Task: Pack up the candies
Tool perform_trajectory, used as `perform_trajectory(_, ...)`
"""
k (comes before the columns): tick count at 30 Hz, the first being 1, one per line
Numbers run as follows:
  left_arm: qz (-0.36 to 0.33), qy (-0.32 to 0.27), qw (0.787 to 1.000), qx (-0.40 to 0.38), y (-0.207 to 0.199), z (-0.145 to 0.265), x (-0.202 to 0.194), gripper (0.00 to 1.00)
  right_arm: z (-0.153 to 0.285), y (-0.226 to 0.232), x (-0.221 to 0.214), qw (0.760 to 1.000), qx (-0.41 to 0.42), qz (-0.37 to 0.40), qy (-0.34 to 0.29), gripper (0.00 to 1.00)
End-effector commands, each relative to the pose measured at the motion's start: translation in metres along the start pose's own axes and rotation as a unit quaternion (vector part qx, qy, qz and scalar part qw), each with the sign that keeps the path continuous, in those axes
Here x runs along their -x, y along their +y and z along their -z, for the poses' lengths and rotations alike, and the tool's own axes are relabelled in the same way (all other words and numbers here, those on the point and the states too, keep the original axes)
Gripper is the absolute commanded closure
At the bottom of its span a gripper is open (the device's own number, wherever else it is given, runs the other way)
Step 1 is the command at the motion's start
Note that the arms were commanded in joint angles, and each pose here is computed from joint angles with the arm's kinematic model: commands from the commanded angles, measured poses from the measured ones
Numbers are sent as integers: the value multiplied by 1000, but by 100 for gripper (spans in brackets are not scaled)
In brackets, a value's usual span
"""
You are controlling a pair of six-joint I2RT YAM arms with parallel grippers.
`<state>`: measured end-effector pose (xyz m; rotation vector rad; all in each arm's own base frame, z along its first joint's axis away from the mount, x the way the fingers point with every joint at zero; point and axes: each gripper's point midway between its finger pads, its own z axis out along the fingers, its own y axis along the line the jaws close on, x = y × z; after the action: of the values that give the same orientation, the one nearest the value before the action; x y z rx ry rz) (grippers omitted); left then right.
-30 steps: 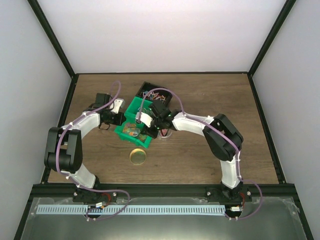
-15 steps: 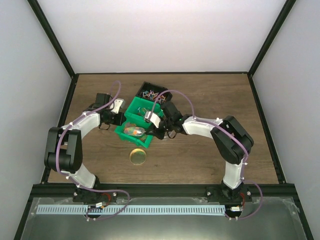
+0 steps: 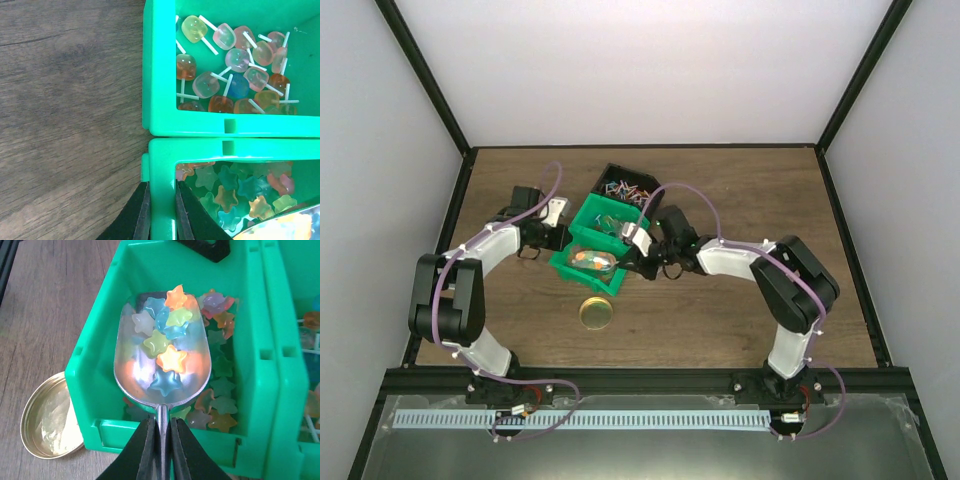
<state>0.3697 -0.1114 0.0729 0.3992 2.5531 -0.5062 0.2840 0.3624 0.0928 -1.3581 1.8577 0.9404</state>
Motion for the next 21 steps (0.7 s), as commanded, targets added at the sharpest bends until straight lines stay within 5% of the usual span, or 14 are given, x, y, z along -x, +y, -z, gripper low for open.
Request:
perform_trajectory(1,5,32,999,-4,0,-9,-15,96,16,-1,38,997,-2,27,-66,99)
perform_trajectory(21,3,39,999,-2,3,-13,-12,96,52,4,82,992,-4,62,-107,99)
